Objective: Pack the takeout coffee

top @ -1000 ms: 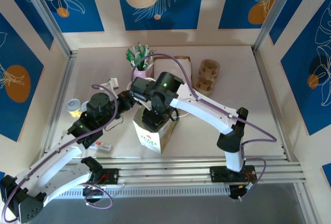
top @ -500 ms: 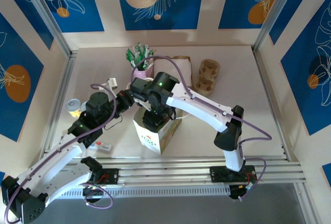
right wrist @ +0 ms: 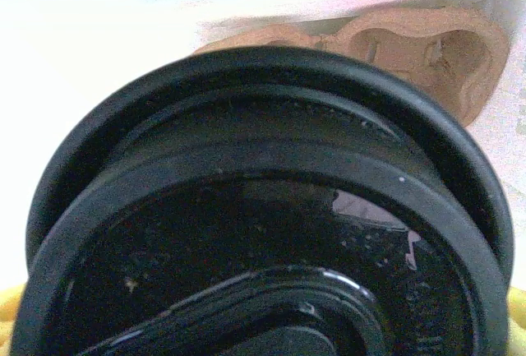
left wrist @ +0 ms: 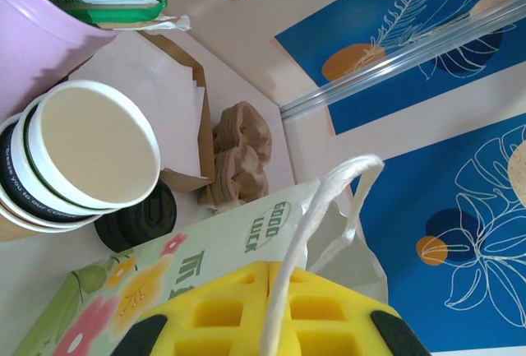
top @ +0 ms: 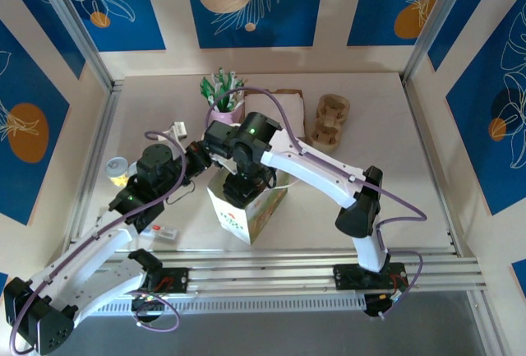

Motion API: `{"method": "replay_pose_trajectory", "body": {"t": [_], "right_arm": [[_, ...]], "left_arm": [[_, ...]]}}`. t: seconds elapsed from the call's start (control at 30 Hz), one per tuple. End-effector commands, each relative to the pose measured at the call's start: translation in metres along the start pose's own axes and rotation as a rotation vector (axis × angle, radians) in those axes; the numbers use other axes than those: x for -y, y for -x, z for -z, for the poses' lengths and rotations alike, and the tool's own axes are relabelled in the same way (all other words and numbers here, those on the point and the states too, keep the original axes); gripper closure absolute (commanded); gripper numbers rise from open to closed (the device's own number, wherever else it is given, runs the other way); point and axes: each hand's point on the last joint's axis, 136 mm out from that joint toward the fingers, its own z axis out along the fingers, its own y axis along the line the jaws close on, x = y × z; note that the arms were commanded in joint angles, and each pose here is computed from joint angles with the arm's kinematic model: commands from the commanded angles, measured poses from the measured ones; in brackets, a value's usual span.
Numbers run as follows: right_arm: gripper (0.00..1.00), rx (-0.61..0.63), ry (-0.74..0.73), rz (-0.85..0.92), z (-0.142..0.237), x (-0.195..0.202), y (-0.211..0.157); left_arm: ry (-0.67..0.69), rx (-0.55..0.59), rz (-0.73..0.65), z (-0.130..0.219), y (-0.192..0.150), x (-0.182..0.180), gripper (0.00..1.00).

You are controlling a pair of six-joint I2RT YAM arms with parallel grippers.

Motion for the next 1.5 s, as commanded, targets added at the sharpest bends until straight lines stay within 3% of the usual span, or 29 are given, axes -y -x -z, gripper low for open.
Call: {"method": "replay_pose_trajectory", "body": {"t": [0.0, 0.47, 0.8, 1.47], "right_arm": [[0.23, -0.037, -0.009, 0.02, -0.002, 0.003, -0.012], [0.23, 0.049, -0.03, 0.04, 0.014, 0.002, -0.005], [0.22, -0.014, -0.001, 0.075, -0.006, -0.008, -0.008], [0.23, -0.016, 0.05, 0.059, -0.016, -0.005, 0.011]], "left_arm": [[-0.025, 0.02, 0.001, 0.004, 0.009, 0.011, 1.0], [0.046, 0.077, 0.027, 0.015, 0.033, -0.01, 1.0], [0.047, 0.075, 0.042, 0.012, 0.035, -0.012, 1.0], [-0.005, 0.038, 0.074, 0.008, 0.031, -0.002, 1.0]]}}
